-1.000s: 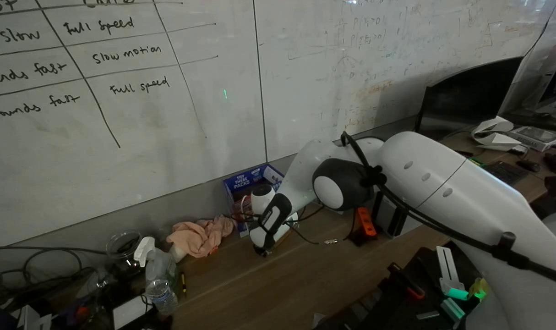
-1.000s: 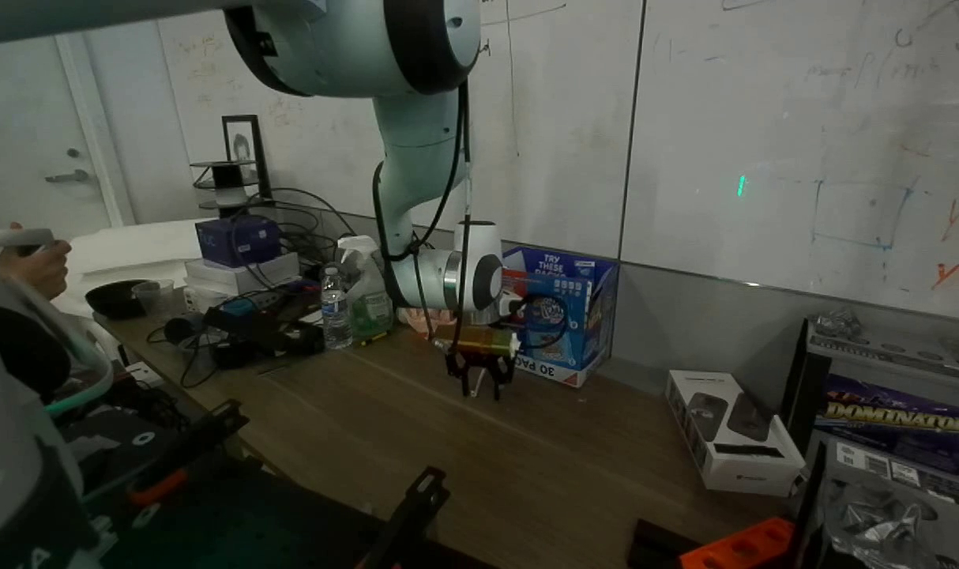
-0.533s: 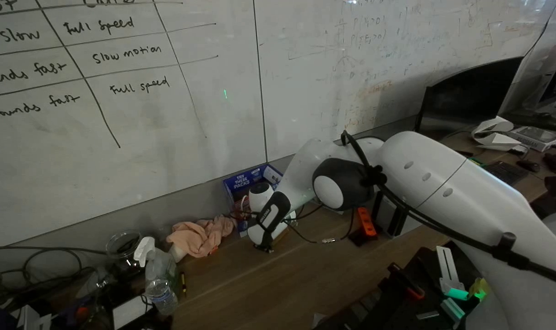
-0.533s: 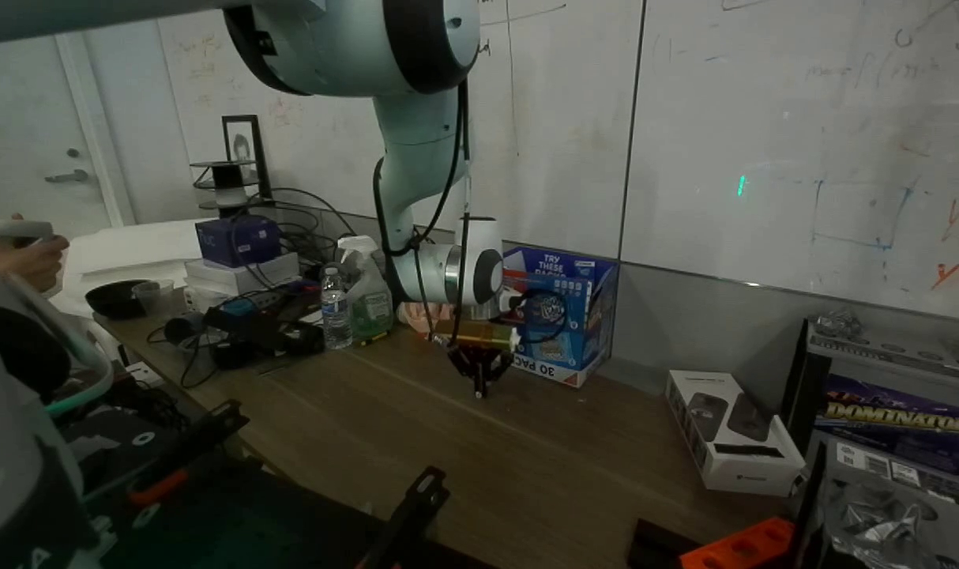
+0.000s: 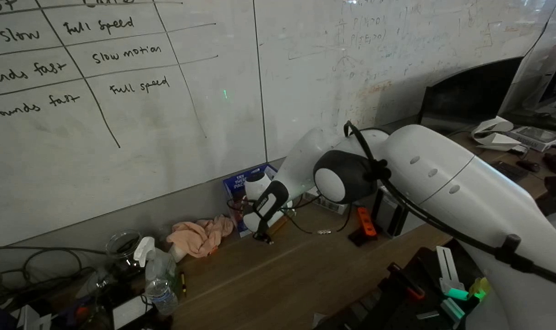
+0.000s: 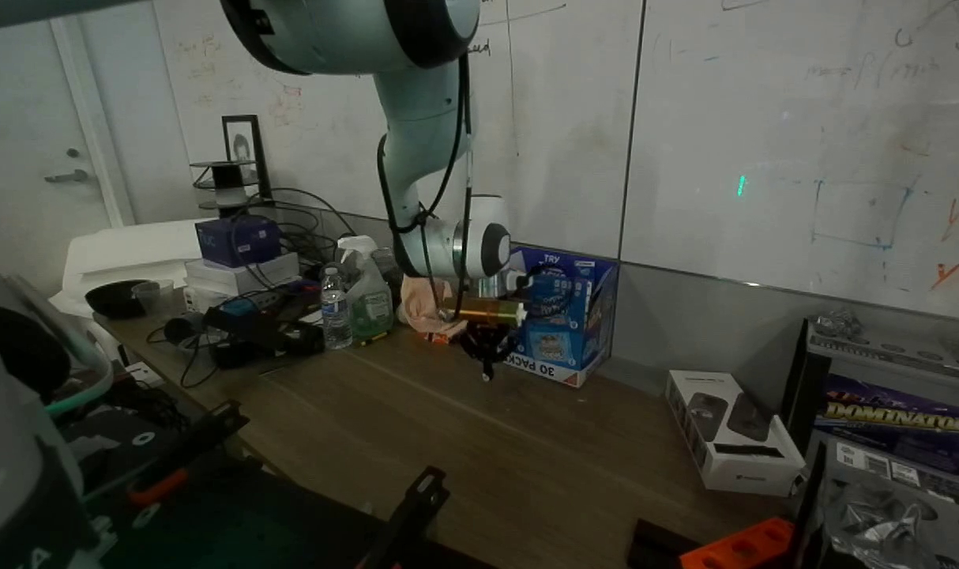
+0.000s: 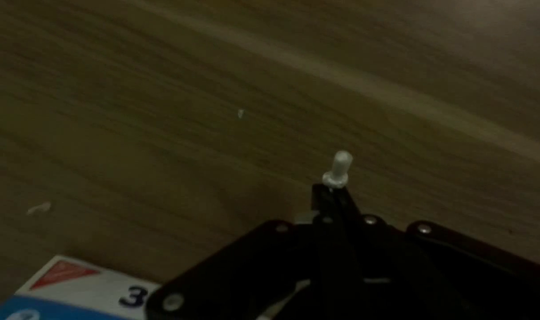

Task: Put the strings in the box

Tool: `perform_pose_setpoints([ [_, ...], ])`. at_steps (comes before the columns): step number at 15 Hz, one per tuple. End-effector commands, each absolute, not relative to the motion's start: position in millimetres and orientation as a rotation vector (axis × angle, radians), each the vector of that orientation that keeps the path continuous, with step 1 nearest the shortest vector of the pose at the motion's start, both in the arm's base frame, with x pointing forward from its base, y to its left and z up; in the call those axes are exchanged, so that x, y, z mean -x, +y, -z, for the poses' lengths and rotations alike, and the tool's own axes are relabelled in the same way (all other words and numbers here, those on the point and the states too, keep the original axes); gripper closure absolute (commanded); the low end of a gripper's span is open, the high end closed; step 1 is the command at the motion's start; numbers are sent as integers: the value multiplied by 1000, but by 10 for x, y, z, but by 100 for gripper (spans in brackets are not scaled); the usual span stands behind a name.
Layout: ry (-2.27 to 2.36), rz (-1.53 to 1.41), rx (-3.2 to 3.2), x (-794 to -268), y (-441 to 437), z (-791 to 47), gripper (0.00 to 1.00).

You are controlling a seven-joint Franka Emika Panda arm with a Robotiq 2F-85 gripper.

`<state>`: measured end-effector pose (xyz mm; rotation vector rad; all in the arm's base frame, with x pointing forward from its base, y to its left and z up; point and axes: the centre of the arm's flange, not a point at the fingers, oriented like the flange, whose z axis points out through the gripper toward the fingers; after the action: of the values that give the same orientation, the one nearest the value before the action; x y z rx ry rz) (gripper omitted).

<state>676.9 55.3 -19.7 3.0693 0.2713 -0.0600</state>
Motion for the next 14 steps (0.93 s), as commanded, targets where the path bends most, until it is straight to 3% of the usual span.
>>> perform_pose_setpoints([
  [1,225,-4,-3059,-6912,674,-724,99],
  [14,72,-625,-2884,-7301,1247,-3803,99],
])
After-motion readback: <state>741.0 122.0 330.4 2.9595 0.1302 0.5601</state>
